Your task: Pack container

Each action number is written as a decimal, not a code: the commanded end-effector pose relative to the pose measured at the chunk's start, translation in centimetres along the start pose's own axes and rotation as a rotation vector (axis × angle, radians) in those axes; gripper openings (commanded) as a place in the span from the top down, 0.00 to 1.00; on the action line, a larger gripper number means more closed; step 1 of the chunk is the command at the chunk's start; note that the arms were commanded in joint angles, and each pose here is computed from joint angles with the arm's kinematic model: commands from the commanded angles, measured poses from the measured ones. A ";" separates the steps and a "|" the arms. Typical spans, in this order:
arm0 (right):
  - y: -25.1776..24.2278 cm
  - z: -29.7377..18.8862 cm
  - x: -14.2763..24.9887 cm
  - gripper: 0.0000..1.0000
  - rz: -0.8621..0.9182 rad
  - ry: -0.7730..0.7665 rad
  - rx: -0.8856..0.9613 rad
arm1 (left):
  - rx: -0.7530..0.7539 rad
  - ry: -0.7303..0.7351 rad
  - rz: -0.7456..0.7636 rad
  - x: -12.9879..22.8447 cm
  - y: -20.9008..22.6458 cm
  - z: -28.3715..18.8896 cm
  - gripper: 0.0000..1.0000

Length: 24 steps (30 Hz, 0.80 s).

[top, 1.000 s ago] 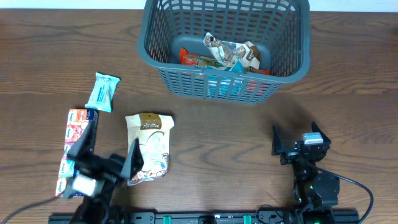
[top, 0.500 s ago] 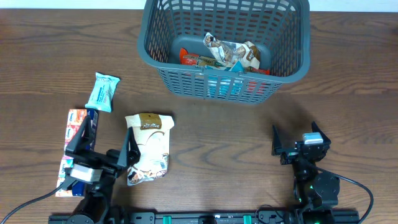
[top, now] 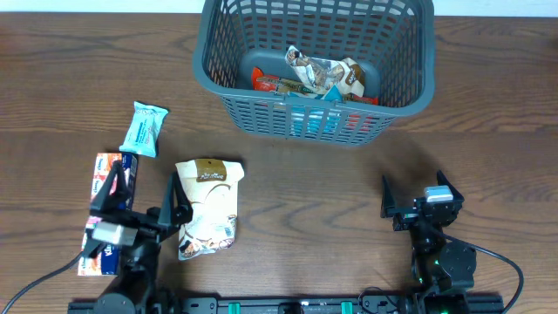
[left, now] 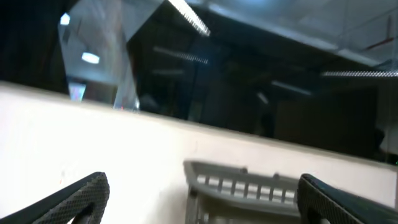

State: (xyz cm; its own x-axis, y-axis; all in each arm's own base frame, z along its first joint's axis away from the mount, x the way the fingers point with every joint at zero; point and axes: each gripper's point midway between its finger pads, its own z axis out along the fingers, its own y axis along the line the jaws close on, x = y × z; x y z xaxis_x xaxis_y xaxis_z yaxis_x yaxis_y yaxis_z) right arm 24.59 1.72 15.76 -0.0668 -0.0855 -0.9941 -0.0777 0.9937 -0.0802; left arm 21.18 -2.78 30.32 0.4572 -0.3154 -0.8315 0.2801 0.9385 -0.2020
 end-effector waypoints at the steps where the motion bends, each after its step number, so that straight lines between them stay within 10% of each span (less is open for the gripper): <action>1: -0.1 0.0 0.1 0.01 -0.010 0.001 0.005 | -0.061 0.060 -0.024 1.6 1.2 -0.2 0.05; 24: -0.1 0.0 0.1 0.01 -0.010 0.000 0.005 | -0.133 0.140 -0.027 3.6 2.6 -0.5 0.05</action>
State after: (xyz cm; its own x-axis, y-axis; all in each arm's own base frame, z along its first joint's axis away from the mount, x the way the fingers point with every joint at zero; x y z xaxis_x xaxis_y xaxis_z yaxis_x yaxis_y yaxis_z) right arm 24.59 1.72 15.76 -0.0668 -0.0855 -0.9941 -0.0777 0.9937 -0.0802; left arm 23.32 -1.62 26.18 0.3113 -0.3192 -0.8951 0.1751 0.9450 -0.2761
